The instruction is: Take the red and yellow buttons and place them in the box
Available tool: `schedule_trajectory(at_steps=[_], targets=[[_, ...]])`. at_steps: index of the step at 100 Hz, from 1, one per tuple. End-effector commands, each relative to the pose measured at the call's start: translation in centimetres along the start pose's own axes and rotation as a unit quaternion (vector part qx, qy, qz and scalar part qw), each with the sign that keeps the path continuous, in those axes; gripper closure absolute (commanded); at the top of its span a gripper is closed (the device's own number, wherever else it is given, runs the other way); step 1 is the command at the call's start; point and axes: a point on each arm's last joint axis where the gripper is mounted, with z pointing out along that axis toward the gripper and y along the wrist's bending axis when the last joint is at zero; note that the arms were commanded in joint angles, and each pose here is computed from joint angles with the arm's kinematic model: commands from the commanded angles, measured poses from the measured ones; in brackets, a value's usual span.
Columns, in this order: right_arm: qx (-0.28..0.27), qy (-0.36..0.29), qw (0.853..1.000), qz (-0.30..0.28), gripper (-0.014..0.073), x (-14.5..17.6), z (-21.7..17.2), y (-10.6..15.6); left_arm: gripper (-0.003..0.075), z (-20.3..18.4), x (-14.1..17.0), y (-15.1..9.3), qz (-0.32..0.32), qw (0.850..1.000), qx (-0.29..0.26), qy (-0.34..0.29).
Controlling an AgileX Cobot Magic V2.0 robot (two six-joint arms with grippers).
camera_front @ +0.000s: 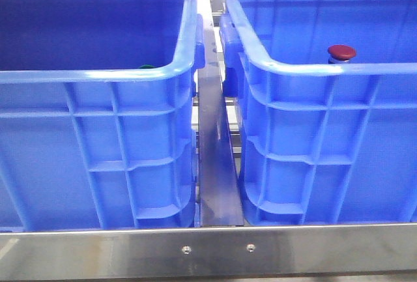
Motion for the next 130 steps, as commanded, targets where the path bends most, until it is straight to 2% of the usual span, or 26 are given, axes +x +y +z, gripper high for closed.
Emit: schedule_trajectory(at_steps=[1, 25, 46, 53, 60, 72, 77, 82, 87, 94, 101, 111, 123, 130], targets=[[-0.015, -0.015, 0.999, 0.044, 0.0643, -0.9, -0.1, 0.3, 0.0739, -2.0, -1.2, -2.4, 0.026, 0.997, 0.040, -0.063], [-0.019, -0.016, 0.999, 0.044, 0.0640, -1.0, -0.1, 0.3, 0.0739, -2.9, -1.1, -8.6, 0.105, 0.979, 0.146, -0.092], [-0.045, -0.024, 0.998, 0.044, 0.0615, -1.1, -0.1, 0.8, 0.0739, -3.8, -0.6, -11.6, 0.144, 0.963, 0.199, -0.109], [-0.055, -0.027, 0.997, 0.044, 0.0547, -1.2, -0.2, 1.0, 0.0740, -3.9, -0.5, -12.0, 0.148, 0.961, 0.205, -0.109], [-0.063, -0.030, 0.997, 0.044, 0.0436, -1.3, -0.2, 1.1, 0.0739, -3.9, -0.5, -12.0, 0.148, 0.961, 0.206, -0.109], [-0.082, -0.036, 0.995, 0.043, 0.0180, -1.4, -0.2, 1.4, 0.0739, -3.9, -0.5, -12.0, 0.148, 0.961, 0.206, -0.109], [-0.094, -0.040, 0.994, 0.046, 0.0099, -1.5, -0.3, 1.7, 0.0739, -3.9, -0.5, -12.0, 0.148, 0.961, 0.206, -0.109], [-0.109, -0.042, 0.991, 0.063, 0.0050, -1.6, -0.3, 1.9, 0.0739, -3.9, -0.5, -12.0, 0.148, 0.961, 0.206, -0.109], [-0.127, -0.043, 0.987, 0.094, 0.0039, -1.7, -0.4, 2.2, 0.0739, -3.9, -0.5, -12.0, 0.148, 0.961, 0.206, -0.109], [-0.157, -0.039, 0.976, 0.147, 0.0041, -1.8, -0.4, 2.7, 0.0739, -3.9, -0.5, -12.0, 0.148, 0.961, 0.206, -0.109], [-0.200, -0.026, 0.958, 0.203, 0.0041, -1.9, -0.2, 3.4, 0.0739, -3.9, -0.5, -12.0, 0.148, 0.961, 0.206, -0.109], [-0.284, 0.016, 0.911, 0.298, 0.0041, -2.1, 0.5, 4.9, 0.0739, -3.9, -0.5, -12.0, 0.148, 0.961, 0.206, -0.108], [-0.372, 0.065, 0.860, 0.343, 0.0041, -2.4, 2.1, 6.6, 0.0739, -3.9, -0.5, -12.0, 0.148, 0.961, 0.206, -0.107], [-0.408, 0.090, 0.836, 0.356, 0.0041, -2.3, 3.2, 7.3, 0.0739, -3.9, -0.5, -12.0, 0.148, 0.961, 0.206, -0.107]])
